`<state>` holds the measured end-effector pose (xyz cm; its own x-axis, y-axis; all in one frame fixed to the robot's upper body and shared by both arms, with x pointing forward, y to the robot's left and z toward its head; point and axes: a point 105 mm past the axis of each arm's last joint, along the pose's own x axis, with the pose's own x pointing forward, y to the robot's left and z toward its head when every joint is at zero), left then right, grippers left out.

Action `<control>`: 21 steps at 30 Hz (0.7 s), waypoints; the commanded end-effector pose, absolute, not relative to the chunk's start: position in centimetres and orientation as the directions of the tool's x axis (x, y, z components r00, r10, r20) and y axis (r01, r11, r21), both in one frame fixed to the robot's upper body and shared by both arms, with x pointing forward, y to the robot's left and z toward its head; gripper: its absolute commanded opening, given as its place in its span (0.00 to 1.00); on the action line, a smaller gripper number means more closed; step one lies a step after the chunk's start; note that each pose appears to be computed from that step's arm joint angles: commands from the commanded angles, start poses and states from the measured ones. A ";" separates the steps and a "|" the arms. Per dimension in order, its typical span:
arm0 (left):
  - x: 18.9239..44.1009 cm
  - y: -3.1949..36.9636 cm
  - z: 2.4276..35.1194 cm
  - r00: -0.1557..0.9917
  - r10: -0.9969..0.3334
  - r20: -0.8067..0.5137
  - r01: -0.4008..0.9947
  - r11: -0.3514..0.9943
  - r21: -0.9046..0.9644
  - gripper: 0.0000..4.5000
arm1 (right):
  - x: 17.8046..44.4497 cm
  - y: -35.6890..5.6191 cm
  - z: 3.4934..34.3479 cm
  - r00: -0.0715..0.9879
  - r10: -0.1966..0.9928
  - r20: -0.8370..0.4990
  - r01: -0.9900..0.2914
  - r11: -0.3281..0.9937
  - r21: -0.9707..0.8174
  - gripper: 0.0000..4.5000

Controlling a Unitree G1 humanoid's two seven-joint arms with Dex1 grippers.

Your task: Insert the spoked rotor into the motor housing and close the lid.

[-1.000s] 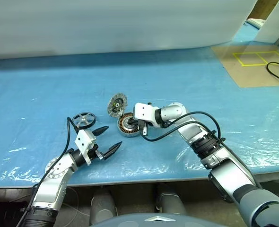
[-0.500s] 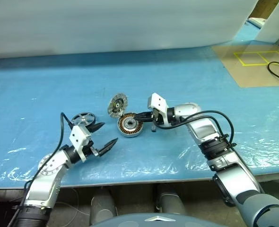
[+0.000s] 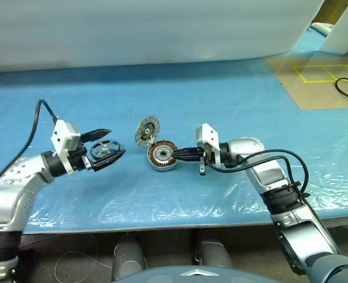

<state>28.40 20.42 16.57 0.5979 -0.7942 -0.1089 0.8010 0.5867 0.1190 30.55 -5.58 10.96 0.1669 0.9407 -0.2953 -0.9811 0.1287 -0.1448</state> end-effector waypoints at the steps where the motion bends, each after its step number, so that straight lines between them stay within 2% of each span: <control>1: 28.9 21.3 18.0 0.518 -0.830 -0.206 0.855 0.499 0.139 1.00 | 30.0 -4.7 11.6 0.159 0.950 -0.267 -0.974 0.107 -0.199 0.01; 9: 32.3 24.8 18.3 0.431 -0.780 -0.455 0.899 0.415 0.140 1.00 | 30.0 -4.3 11.1 0.203 0.945 -0.257 -0.967 0.152 -0.204 0.01; 12: 33.6 25.4 18.7 0.410 -0.788 -0.459 0.905 0.415 0.096 1.00 | 29.9 -4.2 10.8 0.224 0.942 -0.252 -0.964 0.176 -0.199 0.01; 15: 34.3 26.1 17.7 0.368 -0.748 -0.552 0.916 0.392 0.079 1.00 | 29.4 -3.9 10.4 0.235 0.941 -0.245 -0.963 0.191 -0.188 0.01; 21: 35.9 25.5 17.8 0.327 -0.750 -0.575 0.921 0.389 0.017 1.00 | 28.4 -3.3 9.6 0.261 0.936 -0.235 -0.960 0.225 -0.167 0.01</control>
<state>35.77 25.15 16.96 0.3227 -0.7610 -0.5629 0.9201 0.3916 -0.0019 28.72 -3.74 8.55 0.2549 0.9293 -0.2672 -0.9647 0.2256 -0.1357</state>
